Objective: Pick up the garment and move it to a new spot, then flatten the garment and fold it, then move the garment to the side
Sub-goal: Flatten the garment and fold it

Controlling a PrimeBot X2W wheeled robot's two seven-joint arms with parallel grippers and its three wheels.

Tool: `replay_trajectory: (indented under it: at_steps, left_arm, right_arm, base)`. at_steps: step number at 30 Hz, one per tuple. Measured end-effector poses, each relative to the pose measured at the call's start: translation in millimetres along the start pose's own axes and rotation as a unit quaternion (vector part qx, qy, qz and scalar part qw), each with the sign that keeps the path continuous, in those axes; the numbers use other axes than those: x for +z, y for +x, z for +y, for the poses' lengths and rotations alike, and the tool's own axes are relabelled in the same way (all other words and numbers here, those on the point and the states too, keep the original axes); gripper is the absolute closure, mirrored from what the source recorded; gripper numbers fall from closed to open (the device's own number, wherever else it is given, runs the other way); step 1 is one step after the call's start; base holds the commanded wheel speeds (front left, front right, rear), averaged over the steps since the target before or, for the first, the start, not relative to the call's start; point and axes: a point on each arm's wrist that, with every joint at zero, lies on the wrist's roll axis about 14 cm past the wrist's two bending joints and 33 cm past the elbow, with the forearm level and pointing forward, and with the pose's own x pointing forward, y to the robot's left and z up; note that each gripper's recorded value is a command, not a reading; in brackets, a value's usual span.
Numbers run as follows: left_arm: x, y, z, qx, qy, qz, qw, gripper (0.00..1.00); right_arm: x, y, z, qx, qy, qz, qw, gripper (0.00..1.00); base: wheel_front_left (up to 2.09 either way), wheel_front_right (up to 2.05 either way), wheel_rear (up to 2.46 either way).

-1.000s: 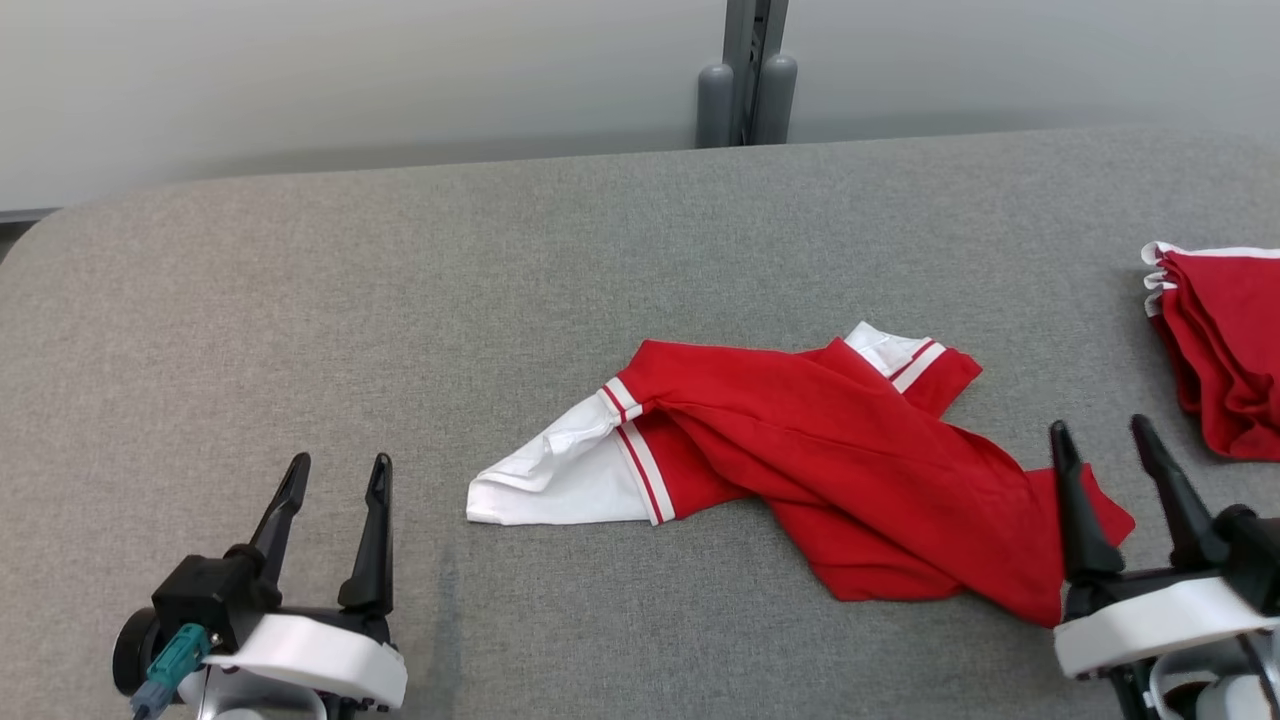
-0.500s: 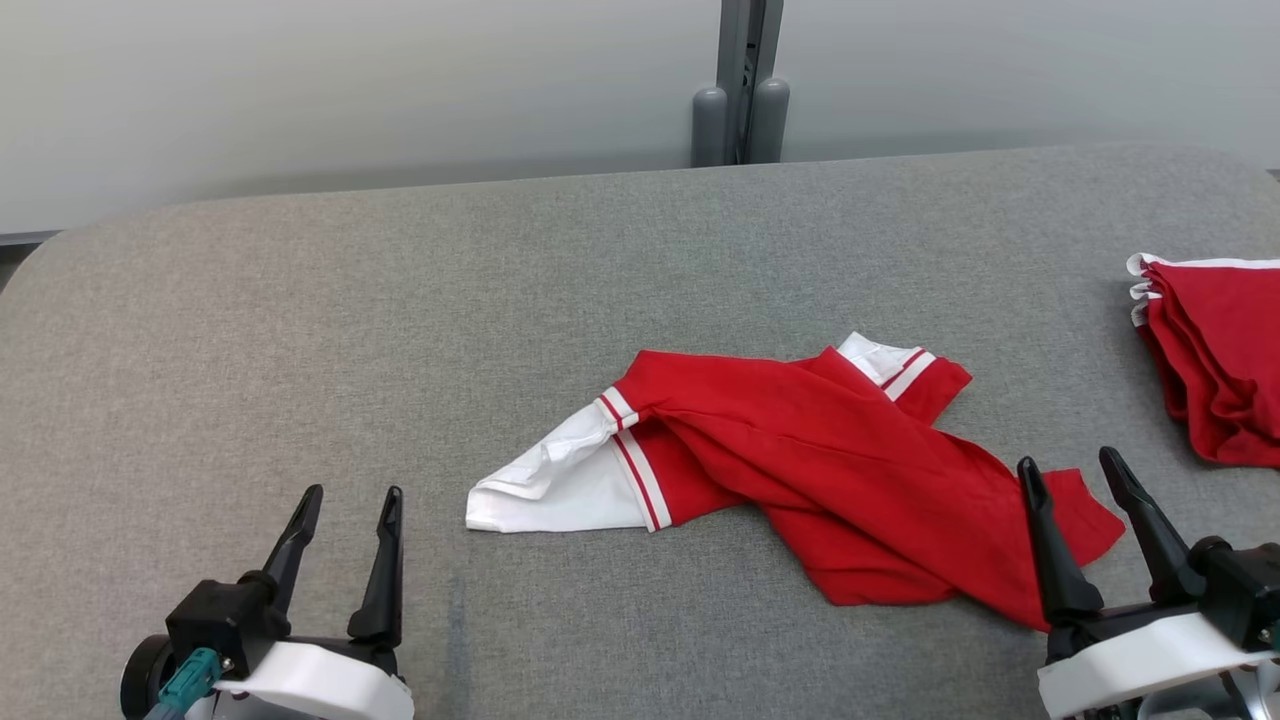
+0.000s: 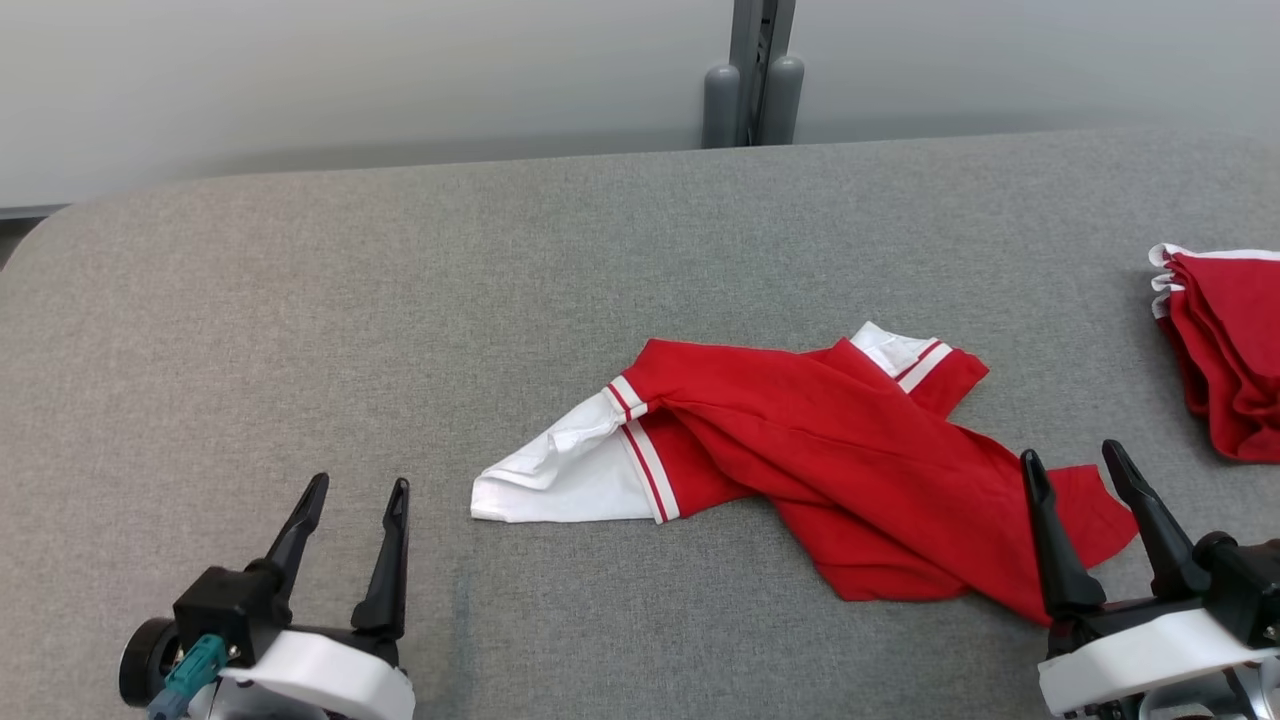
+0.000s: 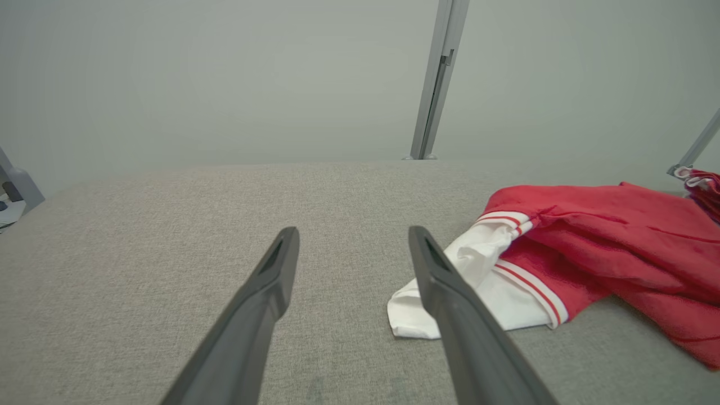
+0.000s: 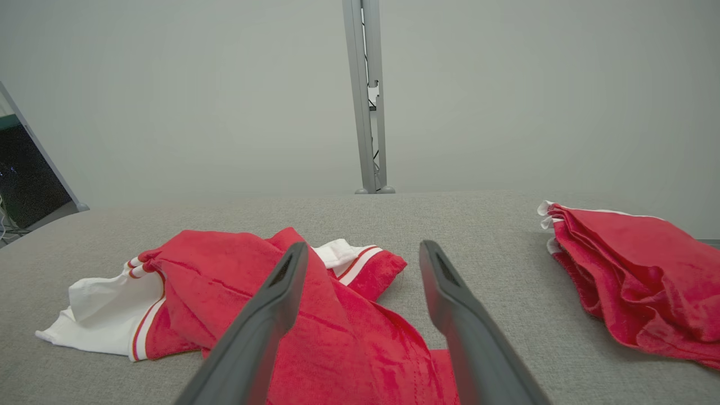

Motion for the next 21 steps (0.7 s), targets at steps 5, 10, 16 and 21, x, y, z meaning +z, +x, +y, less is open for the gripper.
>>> replay_trajectory:
  at_steps: [5,10,16,21]
  left_arm:
    - [-2,13,-14,-0.034,0.006,0.010,0.999,0.00]
    - [-26,27,-28,-0.067,0.000,0.058,0.996,0.00]
    - [-77,34,-34,-0.083,-0.014,0.148,0.985,0.00]
    - [-105,41,-35,-0.086,-0.018,0.195,0.977,0.00]
  right_arm:
    - [-3,7,0,0.001,0.002,0.005,1.000,0.00]
    - [-8,16,0,0.004,0.003,0.011,1.000,0.00]
    - [-20,21,-10,-0.009,0.003,0.026,1.000,0.00]
    - [-33,18,-25,-0.032,0.005,0.045,0.998,0.00]
  base:
    - [0.00,0.00,0.00]
    - [0.00,0.00,0.00]
    - [0.00,0.00,0.00]
    - [0.00,0.00,0.00]
